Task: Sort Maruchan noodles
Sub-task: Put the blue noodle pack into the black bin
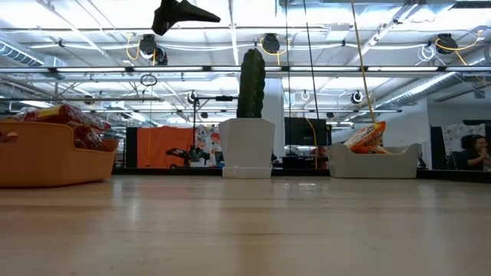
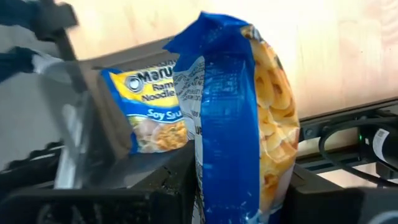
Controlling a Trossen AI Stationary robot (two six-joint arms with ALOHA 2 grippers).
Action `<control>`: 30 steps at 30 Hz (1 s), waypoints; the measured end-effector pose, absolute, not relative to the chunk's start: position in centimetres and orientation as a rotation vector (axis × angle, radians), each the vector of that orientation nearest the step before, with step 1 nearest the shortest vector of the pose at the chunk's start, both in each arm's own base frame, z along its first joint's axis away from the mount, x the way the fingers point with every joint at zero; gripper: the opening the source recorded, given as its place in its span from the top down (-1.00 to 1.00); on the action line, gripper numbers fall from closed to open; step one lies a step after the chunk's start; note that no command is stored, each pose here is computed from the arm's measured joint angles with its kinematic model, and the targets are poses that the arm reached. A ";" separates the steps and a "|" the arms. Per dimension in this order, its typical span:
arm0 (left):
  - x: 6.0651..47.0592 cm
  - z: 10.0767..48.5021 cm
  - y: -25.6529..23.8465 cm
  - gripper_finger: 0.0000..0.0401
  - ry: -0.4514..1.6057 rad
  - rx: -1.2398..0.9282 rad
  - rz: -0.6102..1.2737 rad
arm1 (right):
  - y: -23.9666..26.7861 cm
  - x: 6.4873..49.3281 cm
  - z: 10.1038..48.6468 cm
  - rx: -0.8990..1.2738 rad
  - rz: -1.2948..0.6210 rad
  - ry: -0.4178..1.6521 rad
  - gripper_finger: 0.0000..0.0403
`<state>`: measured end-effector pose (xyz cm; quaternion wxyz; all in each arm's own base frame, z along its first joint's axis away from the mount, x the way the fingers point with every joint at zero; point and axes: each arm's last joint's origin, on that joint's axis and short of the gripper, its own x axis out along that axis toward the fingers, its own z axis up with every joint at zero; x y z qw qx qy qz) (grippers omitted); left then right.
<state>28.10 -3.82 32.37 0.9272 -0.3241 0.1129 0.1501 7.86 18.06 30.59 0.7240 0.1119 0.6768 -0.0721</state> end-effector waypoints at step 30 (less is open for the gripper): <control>27.9 32.2 -4.4 -0.58 0.244 -0.640 0.320 | 20.4 8.7 23.9 0.269 -0.034 1.462 -0.08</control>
